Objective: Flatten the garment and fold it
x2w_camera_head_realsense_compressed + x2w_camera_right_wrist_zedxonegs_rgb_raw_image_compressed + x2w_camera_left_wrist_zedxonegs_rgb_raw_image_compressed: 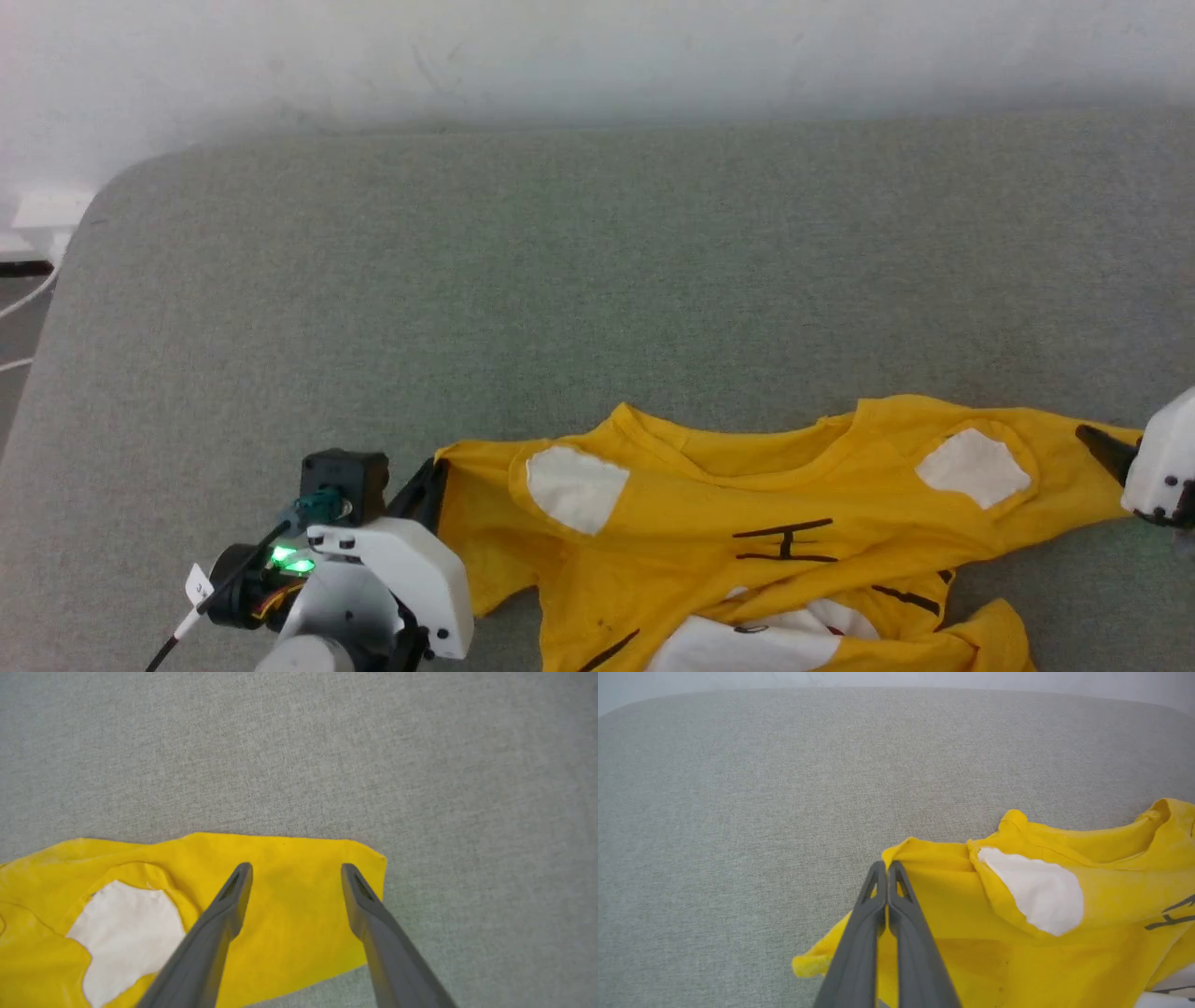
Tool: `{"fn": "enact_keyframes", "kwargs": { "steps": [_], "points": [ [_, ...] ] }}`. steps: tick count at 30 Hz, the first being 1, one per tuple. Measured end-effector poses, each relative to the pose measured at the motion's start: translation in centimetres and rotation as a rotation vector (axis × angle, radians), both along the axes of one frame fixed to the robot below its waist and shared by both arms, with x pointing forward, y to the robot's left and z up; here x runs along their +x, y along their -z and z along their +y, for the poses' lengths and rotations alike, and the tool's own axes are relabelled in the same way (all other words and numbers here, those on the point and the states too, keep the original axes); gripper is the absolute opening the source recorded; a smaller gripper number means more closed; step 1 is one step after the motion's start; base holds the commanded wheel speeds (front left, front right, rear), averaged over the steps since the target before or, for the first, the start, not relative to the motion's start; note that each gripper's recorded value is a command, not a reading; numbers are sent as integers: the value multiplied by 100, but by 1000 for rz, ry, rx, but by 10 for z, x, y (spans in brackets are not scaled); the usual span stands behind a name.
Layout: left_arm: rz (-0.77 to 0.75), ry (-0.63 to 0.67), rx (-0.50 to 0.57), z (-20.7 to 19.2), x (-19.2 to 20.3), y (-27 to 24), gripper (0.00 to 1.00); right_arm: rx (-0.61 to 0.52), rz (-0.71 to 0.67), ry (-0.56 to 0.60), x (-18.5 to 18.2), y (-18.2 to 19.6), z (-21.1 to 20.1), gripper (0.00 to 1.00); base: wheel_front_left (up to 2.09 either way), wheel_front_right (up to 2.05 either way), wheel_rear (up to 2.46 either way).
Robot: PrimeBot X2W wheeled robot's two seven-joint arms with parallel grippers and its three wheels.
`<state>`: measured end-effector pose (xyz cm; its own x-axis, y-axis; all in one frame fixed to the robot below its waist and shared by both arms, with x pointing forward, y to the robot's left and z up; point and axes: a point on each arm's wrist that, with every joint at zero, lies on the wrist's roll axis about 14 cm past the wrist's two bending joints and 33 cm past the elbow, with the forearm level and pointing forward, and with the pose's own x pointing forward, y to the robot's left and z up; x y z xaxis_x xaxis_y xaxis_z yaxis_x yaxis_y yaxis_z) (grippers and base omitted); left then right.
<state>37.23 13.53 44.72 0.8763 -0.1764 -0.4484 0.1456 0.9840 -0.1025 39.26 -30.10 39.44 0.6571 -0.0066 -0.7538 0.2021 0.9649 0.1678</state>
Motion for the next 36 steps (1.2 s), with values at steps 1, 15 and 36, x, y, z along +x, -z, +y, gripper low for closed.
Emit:
{"fn": "enact_keyframes", "kwargs": {
  "steps": [1, 15, 36],
  "points": [
    [-4, 0, 1, 0, 3, 0, 0, -5, 13, -9, 6, 1, 1, 100, 0, 0, 0],
    [49, -30, 7, 9, 11, 22, 0, 29, 370, -61, 15, 42, 7, 0, 0, 0, 0],
    [-426, -57, 119, 58, 98, -142, 0, -196, -392, -101, 78, -160, 2, 0, 0, 0, 0]
  ]
}}
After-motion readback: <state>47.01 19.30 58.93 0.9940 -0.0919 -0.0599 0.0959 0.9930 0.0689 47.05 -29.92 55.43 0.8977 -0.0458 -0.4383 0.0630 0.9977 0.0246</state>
